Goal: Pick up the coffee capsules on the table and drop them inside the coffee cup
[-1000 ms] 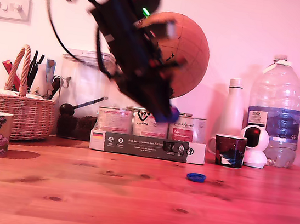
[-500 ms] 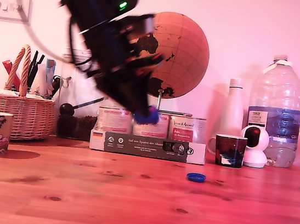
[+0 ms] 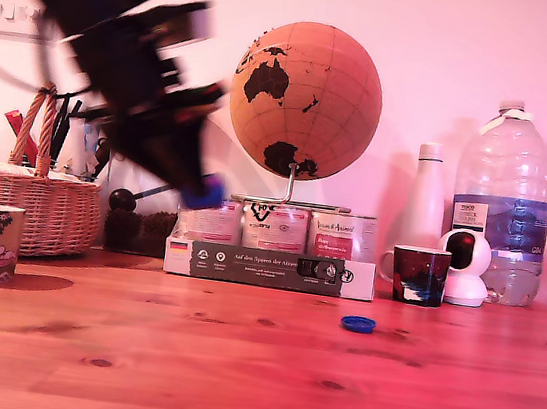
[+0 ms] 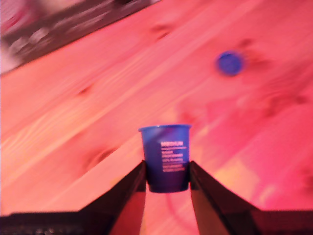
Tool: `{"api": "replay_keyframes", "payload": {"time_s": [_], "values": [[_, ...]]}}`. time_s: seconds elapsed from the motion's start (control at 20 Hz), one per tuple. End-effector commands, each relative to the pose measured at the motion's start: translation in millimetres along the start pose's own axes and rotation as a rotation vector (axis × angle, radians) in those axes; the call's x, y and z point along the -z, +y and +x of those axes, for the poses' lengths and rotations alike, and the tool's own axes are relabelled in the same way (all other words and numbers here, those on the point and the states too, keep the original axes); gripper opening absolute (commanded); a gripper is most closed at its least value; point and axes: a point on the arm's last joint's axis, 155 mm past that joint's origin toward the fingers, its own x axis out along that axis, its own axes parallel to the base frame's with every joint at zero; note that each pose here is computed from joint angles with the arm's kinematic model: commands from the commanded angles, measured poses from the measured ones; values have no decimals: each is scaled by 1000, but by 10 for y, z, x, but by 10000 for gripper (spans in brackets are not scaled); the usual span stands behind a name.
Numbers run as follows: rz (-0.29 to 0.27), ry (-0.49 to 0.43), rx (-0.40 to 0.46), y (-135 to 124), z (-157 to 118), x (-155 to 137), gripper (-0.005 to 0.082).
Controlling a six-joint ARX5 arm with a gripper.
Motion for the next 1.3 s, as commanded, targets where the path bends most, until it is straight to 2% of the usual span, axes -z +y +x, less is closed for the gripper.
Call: {"api": "replay_keyframes", "payload": {"time_s": [0.0,0.25,0.55,0.85,1.0,1.25], "values": [[-46,7,-31,182,-20,166,74],[-142,-31,-130,706,-192,356,74],[-265,-110,-264,1330,-524,454,74],[-366,-129,-379,1891,-789,643,74],[-393,-133,-400,2011,-859,701,74],[-389,-148,-405,2036,-872,671,74]]}}
